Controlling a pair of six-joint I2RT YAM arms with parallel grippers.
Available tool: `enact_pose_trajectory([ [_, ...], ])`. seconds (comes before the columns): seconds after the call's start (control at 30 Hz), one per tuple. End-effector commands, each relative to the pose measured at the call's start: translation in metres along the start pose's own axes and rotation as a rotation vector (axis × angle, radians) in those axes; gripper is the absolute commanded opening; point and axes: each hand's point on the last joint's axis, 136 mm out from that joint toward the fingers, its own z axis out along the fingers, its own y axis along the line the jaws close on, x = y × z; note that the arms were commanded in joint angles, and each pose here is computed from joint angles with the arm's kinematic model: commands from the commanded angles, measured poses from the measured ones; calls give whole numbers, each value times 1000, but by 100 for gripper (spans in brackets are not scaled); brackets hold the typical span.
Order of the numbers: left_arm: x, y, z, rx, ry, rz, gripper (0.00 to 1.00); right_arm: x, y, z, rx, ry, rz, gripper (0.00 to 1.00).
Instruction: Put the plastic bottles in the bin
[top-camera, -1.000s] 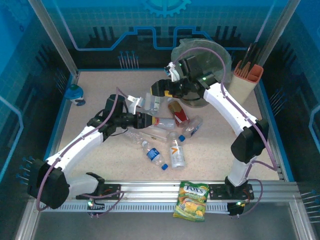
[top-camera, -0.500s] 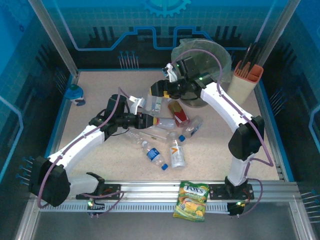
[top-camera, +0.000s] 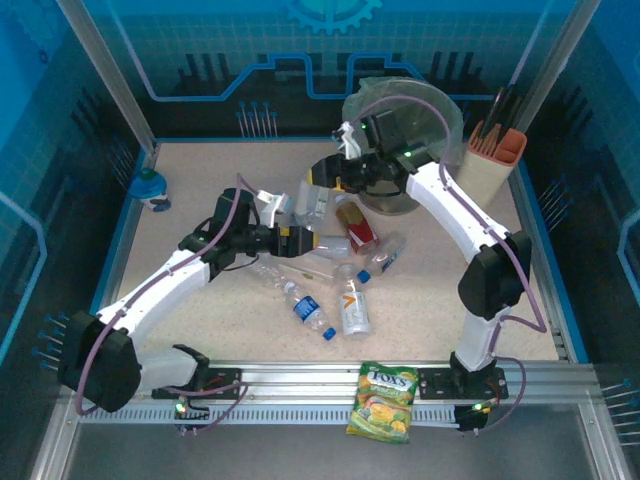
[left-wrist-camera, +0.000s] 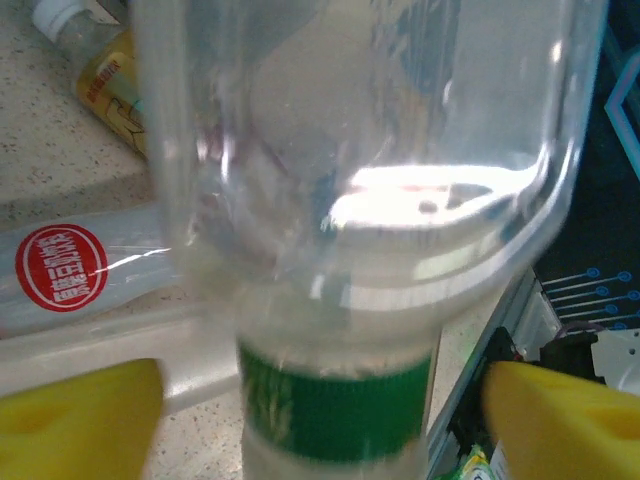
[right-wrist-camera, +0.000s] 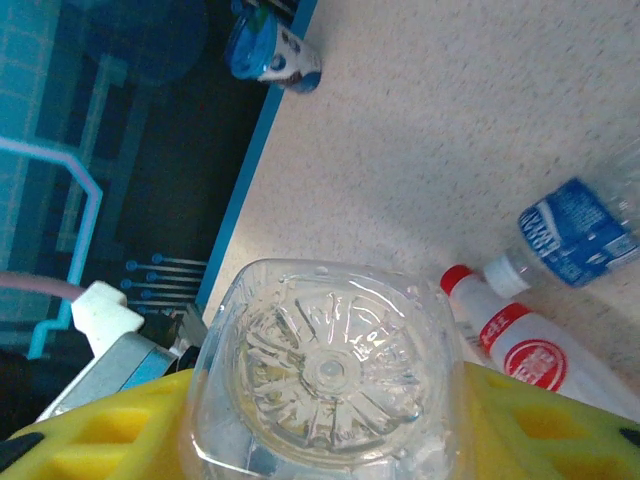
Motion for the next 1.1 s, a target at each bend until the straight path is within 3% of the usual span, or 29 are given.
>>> enact_pose_trajectory([
  [0.0, -14, -10, -18, -36, -67, 6, 99, -41, 18, -48, -11, -146, -63, 49],
  [0.33, 32, 44, -55, -367, -85, -374, 99, -130, 10, -158, 149, -463, -175, 44],
  [0.5, 66, 72, -61, -466, -95, -528, 96, -173, -17, -212, 286, -658, -185, 40],
  [0.63, 89, 87, -59, -508, -80, -606, 93, -195, -54, -239, 474, -723, -171, 40],
  [0.83, 109, 103, -58, -549, -104, -691, 93, -208, -111, -236, 568, -712, -104, 40],
  [1.07, 120, 114, -49, -544, -126, -747, 90, -200, -166, -185, 578, -582, -44, 39],
])
